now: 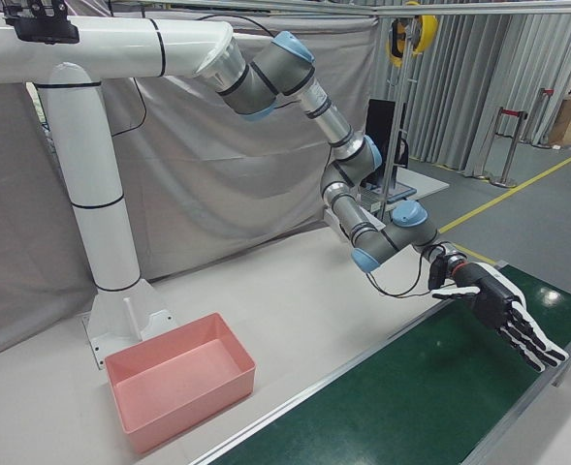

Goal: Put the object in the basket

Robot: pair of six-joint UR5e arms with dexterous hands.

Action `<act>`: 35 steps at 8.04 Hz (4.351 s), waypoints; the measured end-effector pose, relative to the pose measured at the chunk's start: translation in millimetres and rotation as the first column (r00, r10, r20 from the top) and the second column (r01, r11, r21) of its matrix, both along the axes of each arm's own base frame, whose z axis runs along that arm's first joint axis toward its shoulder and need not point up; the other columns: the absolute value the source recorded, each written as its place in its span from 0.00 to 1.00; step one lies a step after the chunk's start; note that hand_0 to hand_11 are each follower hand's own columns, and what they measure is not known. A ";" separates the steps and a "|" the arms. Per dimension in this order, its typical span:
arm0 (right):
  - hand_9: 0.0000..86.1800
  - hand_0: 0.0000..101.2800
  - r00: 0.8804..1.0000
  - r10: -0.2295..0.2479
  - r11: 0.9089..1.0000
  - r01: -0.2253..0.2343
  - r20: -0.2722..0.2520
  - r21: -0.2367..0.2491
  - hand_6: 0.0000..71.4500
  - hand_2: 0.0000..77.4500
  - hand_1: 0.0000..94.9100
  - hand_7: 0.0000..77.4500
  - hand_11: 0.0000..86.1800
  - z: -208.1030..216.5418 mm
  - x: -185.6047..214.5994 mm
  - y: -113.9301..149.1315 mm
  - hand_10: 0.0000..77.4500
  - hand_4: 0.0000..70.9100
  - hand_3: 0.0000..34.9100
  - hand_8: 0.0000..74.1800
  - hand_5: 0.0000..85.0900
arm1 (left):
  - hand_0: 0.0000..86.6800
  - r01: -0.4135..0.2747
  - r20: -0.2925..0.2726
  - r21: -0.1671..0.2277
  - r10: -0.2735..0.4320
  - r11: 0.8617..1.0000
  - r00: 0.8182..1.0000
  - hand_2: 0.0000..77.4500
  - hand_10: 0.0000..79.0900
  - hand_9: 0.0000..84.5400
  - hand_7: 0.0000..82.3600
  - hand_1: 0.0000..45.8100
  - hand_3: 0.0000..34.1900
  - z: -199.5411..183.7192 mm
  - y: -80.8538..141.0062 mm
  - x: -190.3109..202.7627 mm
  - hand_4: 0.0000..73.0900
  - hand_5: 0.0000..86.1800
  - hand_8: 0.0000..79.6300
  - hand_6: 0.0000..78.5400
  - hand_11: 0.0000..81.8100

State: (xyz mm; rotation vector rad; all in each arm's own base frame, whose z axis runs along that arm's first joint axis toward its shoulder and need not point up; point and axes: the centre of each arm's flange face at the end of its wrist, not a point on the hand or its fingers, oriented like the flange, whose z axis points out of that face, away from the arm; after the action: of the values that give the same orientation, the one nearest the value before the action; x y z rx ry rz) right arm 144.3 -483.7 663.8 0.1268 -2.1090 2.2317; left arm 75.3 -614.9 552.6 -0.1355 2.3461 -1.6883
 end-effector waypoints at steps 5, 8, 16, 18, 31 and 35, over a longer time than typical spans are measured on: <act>0.00 0.00 1.000 0.000 1.000 0.000 -0.001 -0.001 0.00 0.01 0.00 0.01 0.00 0.2 0.0 0.0 0.00 0.00 0.00 0.00 0.00 | 0.72 0.000 -0.001 0.000 0.000 1.000 1.000 0.01 0.03 0.01 0.01 0.20 0.00 -0.3 -0.2 0.0 0.17 0.09 0.00 0.00 0.06; 0.00 0.00 1.000 0.000 1.000 0.000 -0.001 0.001 0.00 0.01 0.00 0.01 0.00 -0.6 0.0 -0.1 0.00 0.00 0.00 0.00 0.00 | 0.72 0.000 0.000 0.002 0.000 1.000 1.000 0.01 0.03 0.01 0.01 0.20 0.00 -1.1 -0.4 0.5 0.17 0.09 0.00 0.00 0.07; 0.00 0.00 1.000 0.003 1.000 -0.003 0.001 0.009 0.00 0.01 0.00 0.01 0.00 -4.3 1.4 0.0 0.00 0.00 0.00 0.00 0.00 | 0.72 0.014 -0.038 0.042 -0.012 0.999 0.999 0.00 0.03 0.01 0.01 0.18 0.00 -30.2 2.3 -14.5 0.16 0.08 0.00 0.00 0.07; 0.00 0.00 1.000 0.003 1.000 -0.003 0.001 0.010 0.00 0.01 0.00 0.01 0.00 -4.7 1.5 0.0 0.00 0.00 0.00 0.00 0.00 | 0.70 0.002 -0.037 0.056 0.000 0.998 0.999 0.01 0.03 0.01 0.01 0.18 0.00 -57.1 8.5 -7.3 0.16 0.07 0.00 0.00 0.06; 0.00 0.00 1.000 0.003 1.000 -0.003 0.000 0.007 0.00 0.01 0.00 0.01 0.00 -3.5 1.5 0.6 0.00 0.00 0.00 0.00 0.00 | 0.65 -0.057 0.011 0.072 0.056 0.996 0.998 0.01 0.01 0.01 0.01 0.08 0.00 -103.8 11.2 124.9 0.15 0.04 0.00 0.00 0.04; 0.00 0.00 1.000 0.003 1.000 -0.003 0.000 0.007 0.00 0.01 0.00 0.01 0.00 -3.5 1.5 0.5 0.00 0.00 0.00 0.00 0.00 | 0.65 -0.075 0.027 0.063 0.074 0.995 0.997 0.01 0.01 0.01 0.01 0.08 0.00 -111.4 -7.0 163.6 0.15 0.04 0.00 0.00 0.03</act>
State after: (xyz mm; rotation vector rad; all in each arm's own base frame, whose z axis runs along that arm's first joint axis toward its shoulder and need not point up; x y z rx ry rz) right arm 145.7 -483.2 660.3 0.1307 -2.1183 2.2259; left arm 238.9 -621.9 441.2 -0.1873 2.3437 -1.5705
